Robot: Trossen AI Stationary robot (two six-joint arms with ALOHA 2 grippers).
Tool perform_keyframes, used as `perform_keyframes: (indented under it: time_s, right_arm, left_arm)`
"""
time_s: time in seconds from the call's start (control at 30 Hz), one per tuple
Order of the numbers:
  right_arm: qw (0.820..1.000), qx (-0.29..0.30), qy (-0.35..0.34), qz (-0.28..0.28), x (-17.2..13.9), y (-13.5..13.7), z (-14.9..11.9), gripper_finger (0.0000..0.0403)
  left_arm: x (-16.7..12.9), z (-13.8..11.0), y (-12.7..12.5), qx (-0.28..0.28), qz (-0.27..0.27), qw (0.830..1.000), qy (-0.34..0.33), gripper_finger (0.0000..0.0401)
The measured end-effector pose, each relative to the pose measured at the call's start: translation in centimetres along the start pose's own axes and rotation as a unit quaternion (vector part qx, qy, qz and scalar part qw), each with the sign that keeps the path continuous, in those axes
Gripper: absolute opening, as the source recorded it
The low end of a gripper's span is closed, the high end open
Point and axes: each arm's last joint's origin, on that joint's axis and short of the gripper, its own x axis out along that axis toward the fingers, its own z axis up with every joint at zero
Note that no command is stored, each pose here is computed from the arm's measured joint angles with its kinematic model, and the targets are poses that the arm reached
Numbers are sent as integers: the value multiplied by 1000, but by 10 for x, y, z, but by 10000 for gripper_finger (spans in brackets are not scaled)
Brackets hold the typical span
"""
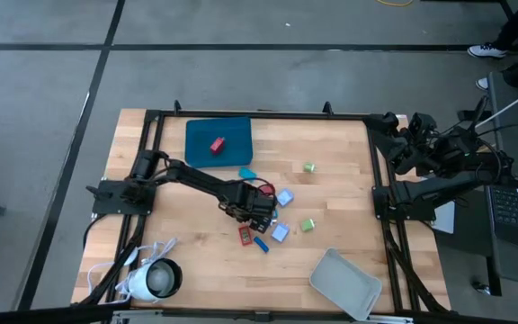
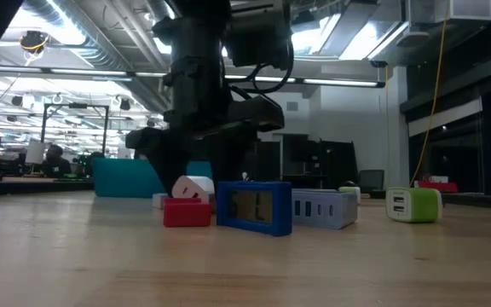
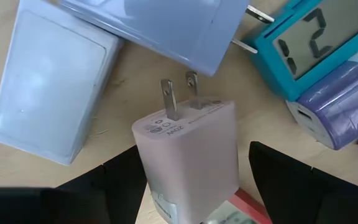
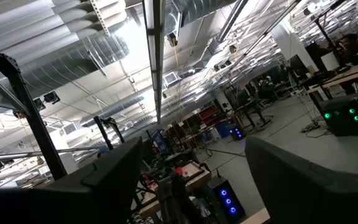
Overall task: Pick & Place Office items
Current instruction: Put the white charger adapter into the blue bin
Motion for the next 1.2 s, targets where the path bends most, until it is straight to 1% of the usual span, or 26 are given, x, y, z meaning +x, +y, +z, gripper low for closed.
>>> perform_keyframes:
  time_s: [0.1, 0.23, 0.43, 0.53, 0.57, 0.6, 0.73, 0.8, 0.87, 0.93, 1.03, 1.1, 1.2]
  right_arm:
    - [1000, -1, 0, 0, 0, 0, 0, 288]
    - [1000, -8, 0, 0, 0, 0, 0, 288]
    - [1000, -12, 6, -2, 0, 0, -1, 288]
    - [1000, -16, 15, -6, 0, -1, -3, 288]
    - [1000, -17, 16, -6, 0, -1, -3, 288]
    - [1000, -17, 16, -6, 0, -1, -3, 288]
    - [1000, -17, 16, -6, 0, -1, -3, 288]
    - [1000, -16, 15, -6, 0, -1, -3, 288]
    - [1000, -16, 14, -7, 0, -1, -3, 288]
    - [1000, -16, 12, -7, 0, -1, -2, 288]
    - [1000, -16, 11, -7, 0, -1, -2, 288]
    - [1000, -16, 10, -10, 0, -1, -2, 288]
    - [1000, -17, 9, -11, 0, -1, -2, 288]
  left_arm:
    - [0, 1, 1, 7, 2, 1000, -4, 246]
    - [0, 5, 3, 19, -1, 1000, 9, 188]
    - [-1, 10, 4, 34, -15, 999, 24, 187]
    - [-9, 11, 3, 35, -34, 999, 19, 187]
    - [-12, 12, 0, 37, -54, 998, 9, 186]
    - [-18, 13, -3, 38, -73, 997, -2, 186]
    - [-60, 11, -4, 27, -125, 991, -37, 186]
    - [-77, 7, 0, 16, -127, 990, -61, 186]
    - [-99, 4, 5, 9, -140, 987, -84, 186]
    - [-116, 2, 15, 2, -126, 987, -100, 186]
    - [-129, 4, 37, -6, -63, 991, -121, 186]
    - [-138, 11, 53, -8, -24, 991, -130, 186]
    - [-147, 30, 71, -1, 4, 989, -148, 186]
